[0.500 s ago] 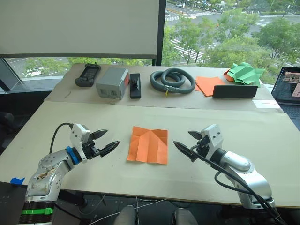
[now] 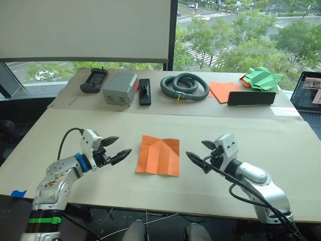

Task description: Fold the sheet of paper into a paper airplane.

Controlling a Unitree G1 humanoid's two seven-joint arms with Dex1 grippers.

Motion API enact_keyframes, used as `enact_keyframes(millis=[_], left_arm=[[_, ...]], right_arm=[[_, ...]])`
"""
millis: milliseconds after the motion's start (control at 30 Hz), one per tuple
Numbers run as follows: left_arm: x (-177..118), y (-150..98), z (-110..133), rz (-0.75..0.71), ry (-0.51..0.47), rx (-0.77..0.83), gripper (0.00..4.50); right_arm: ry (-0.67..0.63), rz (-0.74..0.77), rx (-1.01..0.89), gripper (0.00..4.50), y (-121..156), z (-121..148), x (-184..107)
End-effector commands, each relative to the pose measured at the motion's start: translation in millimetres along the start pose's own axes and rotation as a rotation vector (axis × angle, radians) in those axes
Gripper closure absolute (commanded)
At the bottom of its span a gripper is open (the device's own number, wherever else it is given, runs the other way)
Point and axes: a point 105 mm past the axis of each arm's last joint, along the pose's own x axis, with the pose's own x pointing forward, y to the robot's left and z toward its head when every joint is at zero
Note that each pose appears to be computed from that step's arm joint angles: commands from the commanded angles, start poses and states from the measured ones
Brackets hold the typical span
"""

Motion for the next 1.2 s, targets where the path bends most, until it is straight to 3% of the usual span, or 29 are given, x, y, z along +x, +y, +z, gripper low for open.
enact_keyframes(millis=[33, 333, 567, 733, 967, 1100, 1200], left_arm=[[32, -20, 2, -0.125, 0.0, 0.052, 1.47], [70, -32, -35, -0.221, 0.167, 0.127, 4.48], [57, -36, -83, -0.276, 0.423, 0.179, 4.48], [51, -39, -93, -0.3, 0.471, 0.194, 4.48], [50, -41, -95, -0.303, 0.47, 0.19, 4.5], [49, -41, -96, -0.304, 0.474, 0.192, 4.5], [49, -41, -96, -0.303, 0.477, 0.195, 4.5]], right_arm=[[-0.057, -0.004, -0.039, 0.0, 1, 13, 1], [-0.028, -0.022, -0.057, 0.0, 1, 9, -1], [-0.012, -0.007, -0.069, 0.0, 4, 9, -3], [0.014, 0.027, -0.084, 0.0, 8, 7, -2], [0.18, 0.07, -0.171, 2.24, 6, -22, 2], [0.201, 0.119, -0.174, 3.61, 12, -26, 2], [0.272, 0.239, -0.169, 4.48, 34, -41, 0]])
